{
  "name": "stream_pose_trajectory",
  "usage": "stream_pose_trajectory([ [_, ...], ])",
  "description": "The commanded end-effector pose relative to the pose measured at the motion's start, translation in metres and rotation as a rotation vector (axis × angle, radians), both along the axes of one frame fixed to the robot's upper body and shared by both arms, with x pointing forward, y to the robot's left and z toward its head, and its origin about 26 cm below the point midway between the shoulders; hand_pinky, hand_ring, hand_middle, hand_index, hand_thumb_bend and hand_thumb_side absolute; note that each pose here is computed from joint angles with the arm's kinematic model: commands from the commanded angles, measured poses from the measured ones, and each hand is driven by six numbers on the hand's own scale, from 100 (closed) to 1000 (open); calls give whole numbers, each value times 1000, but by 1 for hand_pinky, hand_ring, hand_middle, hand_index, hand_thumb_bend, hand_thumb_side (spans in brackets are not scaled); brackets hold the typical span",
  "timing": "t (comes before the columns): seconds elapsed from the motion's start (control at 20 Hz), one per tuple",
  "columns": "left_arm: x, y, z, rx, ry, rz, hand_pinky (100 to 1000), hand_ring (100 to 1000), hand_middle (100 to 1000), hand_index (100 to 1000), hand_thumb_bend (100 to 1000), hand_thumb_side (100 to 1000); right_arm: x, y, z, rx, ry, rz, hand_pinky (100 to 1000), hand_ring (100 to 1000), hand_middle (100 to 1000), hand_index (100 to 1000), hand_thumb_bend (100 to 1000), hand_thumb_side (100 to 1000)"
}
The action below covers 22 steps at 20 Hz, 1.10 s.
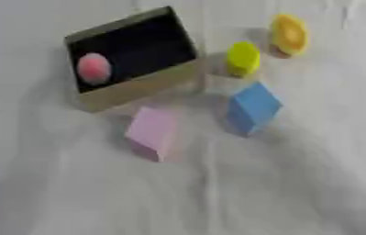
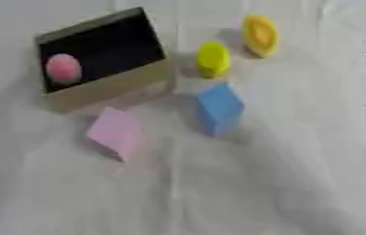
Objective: Pick up objects on the table and place them in the box.
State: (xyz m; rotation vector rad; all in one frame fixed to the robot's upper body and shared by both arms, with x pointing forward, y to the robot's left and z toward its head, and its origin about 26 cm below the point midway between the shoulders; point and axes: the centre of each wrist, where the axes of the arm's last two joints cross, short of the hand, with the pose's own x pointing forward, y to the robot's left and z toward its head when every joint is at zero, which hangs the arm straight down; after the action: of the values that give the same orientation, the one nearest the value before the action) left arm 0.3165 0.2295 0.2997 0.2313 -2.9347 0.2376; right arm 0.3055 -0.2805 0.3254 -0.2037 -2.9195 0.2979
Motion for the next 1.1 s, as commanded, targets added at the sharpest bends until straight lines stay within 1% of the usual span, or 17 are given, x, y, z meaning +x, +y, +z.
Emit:
stream_pose_trajectory([
  [0.05,-5,0,8,12,-36,-7,721,711,684,829,547,497,-5,-2,9,-18,-30,-2,858,790,686,857,100,675],
  [0.45,-5,-1,8,11,-36,-8,721,712,684,829,547,497,-5,-2,8,-18,-29,-1,858,791,687,858,100,675],
  [0.7,-5,1,7,4,-32,0,721,712,684,829,546,496,-7,-3,15,-9,-57,-5,856,796,695,857,100,670],
  [0.8,-5,3,6,9,-29,9,720,712,684,829,545,496,-9,-5,19,-50,-68,-29,854,799,698,858,100,671],
  [0.9,-5,5,5,16,-23,20,720,712,684,829,545,497,-11,-7,24,-116,-85,-60,850,803,702,858,107,670],
  [1.1,-5,10,3,35,-11,45,720,712,684,829,544,497,-14,-10,28,-300,-98,-123,842,810,715,859,118,685],
])
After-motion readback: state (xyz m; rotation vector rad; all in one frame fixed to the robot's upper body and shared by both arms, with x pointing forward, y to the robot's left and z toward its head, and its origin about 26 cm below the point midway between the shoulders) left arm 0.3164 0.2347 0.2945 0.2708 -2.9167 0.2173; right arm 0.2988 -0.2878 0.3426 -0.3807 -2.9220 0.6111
